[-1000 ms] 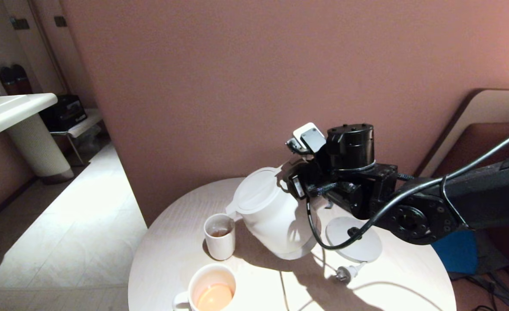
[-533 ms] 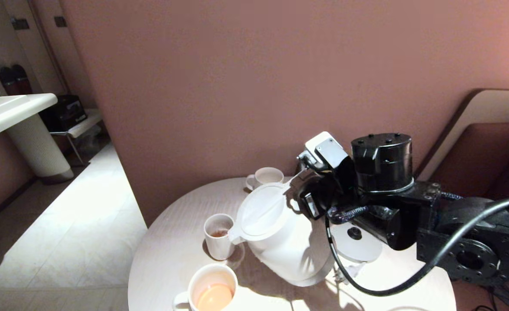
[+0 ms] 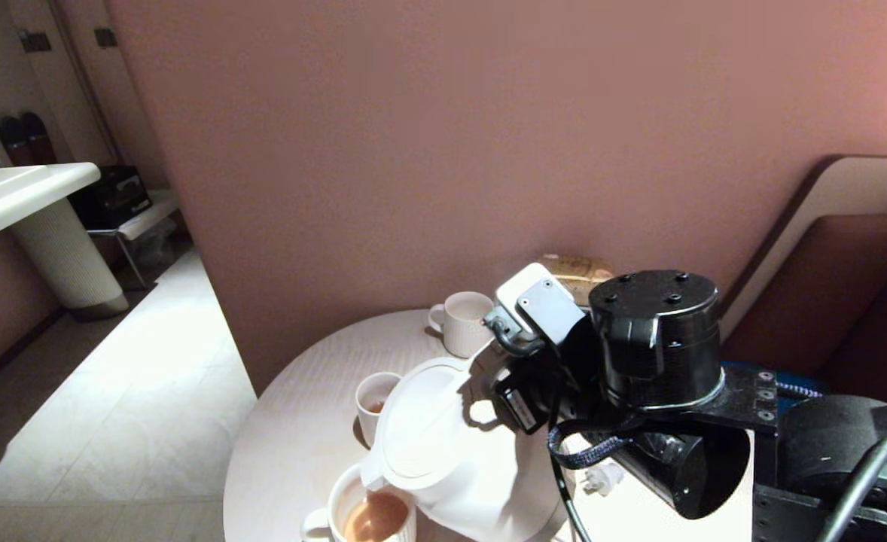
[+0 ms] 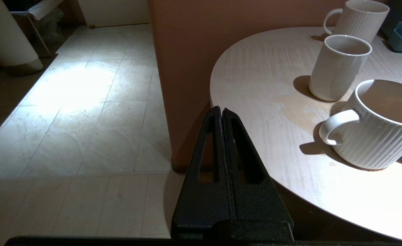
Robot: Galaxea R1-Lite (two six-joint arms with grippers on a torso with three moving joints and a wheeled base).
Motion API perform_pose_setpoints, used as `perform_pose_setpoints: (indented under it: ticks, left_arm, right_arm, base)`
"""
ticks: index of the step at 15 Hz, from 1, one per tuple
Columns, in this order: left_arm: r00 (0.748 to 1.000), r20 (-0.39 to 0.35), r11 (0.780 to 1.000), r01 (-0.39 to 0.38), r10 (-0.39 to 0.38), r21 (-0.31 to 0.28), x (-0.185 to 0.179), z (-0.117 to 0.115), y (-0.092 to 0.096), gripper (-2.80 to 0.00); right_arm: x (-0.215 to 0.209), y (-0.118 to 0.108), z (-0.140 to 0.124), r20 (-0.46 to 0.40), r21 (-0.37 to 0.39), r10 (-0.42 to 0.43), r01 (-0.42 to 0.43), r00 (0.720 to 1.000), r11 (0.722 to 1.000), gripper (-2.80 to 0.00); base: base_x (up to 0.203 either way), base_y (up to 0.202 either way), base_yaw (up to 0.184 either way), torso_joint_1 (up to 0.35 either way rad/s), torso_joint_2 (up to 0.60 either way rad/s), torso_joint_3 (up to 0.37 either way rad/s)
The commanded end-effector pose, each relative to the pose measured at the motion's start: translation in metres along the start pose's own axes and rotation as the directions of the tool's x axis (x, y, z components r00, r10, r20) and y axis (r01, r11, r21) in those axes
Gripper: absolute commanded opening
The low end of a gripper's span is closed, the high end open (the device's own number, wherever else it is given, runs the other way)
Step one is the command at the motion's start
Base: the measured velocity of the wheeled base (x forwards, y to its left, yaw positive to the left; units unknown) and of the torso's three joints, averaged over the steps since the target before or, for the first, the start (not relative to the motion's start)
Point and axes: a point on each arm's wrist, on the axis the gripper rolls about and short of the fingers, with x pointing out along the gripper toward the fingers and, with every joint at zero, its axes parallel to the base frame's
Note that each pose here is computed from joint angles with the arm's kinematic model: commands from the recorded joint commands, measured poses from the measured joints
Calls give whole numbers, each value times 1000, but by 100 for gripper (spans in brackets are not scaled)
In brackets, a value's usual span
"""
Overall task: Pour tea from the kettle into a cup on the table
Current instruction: Pour water into another cup
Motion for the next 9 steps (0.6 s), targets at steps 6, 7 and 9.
perform_pose_setpoints:
  ticks: [6,7,9]
  left_arm:
    - [1000,0,1000,0,0,0,0,0,0,-280]
    - [1000,-2,1000,0,0,0,0,0,0,-280]
    - [1000,-2,1000,0,0,0,0,0,0,-280]
  right_arm:
    - [5,6,3,1,-94,1,-1,1000,996,-280]
    - [5,6,5,6,-100,0,1,1000,995,-280]
    - [7,7,5,7,-121,0,1,1000,993,-280]
  base:
    - [0,0,0,0,0,0]
    - [0,0,0,0,0,0]
    - [0,0,0,0,0,0]
